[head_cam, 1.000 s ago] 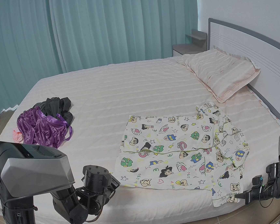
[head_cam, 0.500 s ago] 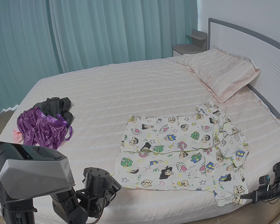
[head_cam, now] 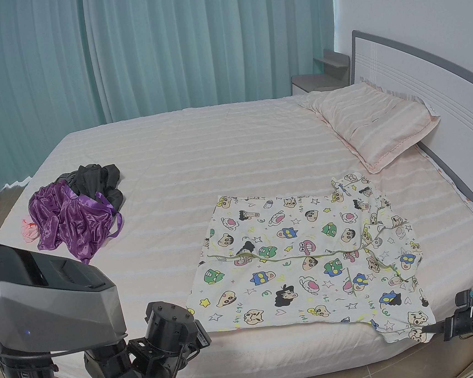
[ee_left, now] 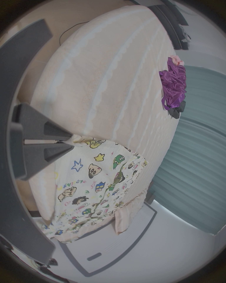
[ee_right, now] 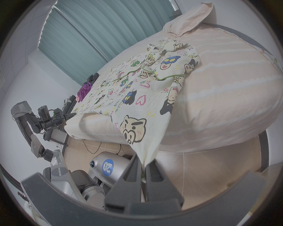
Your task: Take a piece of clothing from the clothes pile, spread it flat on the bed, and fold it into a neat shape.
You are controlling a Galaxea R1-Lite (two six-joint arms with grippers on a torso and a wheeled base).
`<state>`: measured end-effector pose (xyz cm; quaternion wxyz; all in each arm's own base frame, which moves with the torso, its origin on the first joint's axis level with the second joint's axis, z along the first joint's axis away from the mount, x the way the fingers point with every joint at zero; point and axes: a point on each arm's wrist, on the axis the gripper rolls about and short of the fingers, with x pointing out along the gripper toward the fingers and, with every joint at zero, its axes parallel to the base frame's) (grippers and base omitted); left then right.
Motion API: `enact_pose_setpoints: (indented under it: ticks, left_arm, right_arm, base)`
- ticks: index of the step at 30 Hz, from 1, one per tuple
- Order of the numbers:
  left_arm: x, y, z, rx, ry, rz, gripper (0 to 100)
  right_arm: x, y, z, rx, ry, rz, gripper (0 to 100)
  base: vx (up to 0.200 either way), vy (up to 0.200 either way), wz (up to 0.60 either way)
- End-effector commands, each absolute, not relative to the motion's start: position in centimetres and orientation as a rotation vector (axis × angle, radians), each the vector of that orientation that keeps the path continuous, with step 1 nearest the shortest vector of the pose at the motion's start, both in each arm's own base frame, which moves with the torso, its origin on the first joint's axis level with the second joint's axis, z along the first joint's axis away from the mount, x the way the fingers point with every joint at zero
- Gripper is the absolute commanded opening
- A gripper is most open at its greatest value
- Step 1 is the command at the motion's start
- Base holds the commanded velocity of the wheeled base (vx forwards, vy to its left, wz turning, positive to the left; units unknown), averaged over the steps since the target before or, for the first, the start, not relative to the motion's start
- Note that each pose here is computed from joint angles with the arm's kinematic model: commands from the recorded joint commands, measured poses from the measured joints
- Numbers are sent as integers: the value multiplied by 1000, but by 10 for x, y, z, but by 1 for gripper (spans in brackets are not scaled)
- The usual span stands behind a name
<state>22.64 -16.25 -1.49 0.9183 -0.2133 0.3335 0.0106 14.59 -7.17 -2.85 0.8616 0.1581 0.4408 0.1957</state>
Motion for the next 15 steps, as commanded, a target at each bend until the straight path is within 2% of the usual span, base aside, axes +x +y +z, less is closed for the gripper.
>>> enact_pose_setpoints:
  ticks: [1,15]
  left_arm:
    - [218,-159,-17,-385,707,14,0]
    - [187,-167,-24,-282,795,-53,0]
  right_arm:
    - [137,-72,-16,298,899,397,0]
    - [121,-75,-16,265,930,417,0]
  base:
    - [0,0,0]
    - [0,0,0]
